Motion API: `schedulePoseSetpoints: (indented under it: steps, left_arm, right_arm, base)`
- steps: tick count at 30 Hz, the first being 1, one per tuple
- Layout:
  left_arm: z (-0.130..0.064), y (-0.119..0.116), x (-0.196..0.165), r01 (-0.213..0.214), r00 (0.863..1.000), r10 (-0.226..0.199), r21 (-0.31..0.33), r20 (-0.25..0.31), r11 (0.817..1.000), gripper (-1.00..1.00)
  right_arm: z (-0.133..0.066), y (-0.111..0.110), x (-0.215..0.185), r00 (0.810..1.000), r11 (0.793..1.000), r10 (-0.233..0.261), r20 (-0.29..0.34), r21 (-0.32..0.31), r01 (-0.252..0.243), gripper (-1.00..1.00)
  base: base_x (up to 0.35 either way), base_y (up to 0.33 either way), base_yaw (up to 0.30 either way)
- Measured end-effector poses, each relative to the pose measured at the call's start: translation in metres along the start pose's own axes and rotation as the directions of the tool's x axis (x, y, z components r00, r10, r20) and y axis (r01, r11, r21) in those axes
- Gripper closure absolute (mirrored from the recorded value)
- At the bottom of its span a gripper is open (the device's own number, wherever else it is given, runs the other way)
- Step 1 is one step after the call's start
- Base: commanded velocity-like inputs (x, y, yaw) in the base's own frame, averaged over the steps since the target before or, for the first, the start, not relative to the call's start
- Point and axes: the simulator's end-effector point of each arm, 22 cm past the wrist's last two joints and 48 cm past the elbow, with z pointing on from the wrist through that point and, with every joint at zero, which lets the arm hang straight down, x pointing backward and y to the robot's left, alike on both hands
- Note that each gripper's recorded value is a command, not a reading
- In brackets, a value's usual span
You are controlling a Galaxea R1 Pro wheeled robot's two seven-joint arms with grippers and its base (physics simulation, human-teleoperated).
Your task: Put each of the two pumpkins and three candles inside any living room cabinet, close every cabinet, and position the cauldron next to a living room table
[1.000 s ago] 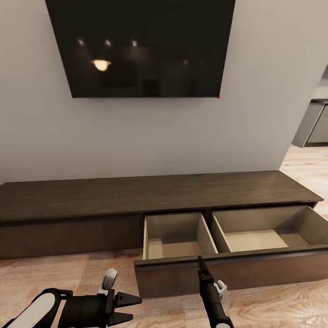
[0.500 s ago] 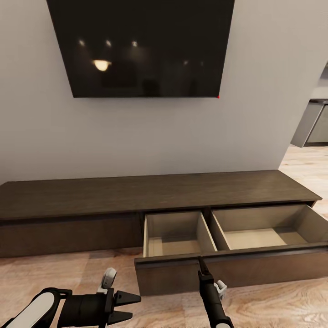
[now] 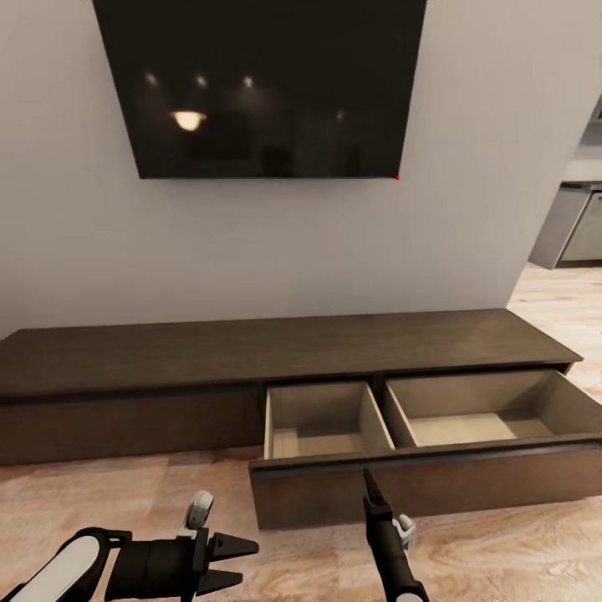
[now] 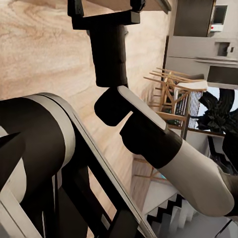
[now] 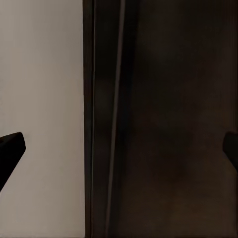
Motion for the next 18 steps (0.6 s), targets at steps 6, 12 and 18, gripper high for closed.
schedulePoseSetpoints:
  steps: [6,12,18]
  left_arm:
    - [-0.002,0.0,-0.003,0.001,1.0,-0.001,0.0,0.008,1.0,-1.0]
    - [-0.008,-0.005,-0.011,-0.01,0.999,0.009,0.007,0.037,1.0,-1.0]
    - [-0.012,-0.011,-0.012,-0.027,0.998,0.027,0.006,0.049,1.0,-1.0]
  right_arm:
    - [0.0,0.0,0.006,0.999,1.0,0.023,-0.025,0.0,-0.023,-1.0]
    - [-0.001,0.007,0.021,0.988,0.994,0.105,-0.109,-0.004,-0.106,-1.0]
    - [-0.003,0.022,0.037,0.96,0.98,0.189,-0.205,-0.016,-0.197,-1.0]
  base:
    - [-0.038,0.0,0.0]
    - [-0.002,0.0,0.0]
    - [0.0,0.0,0.0]
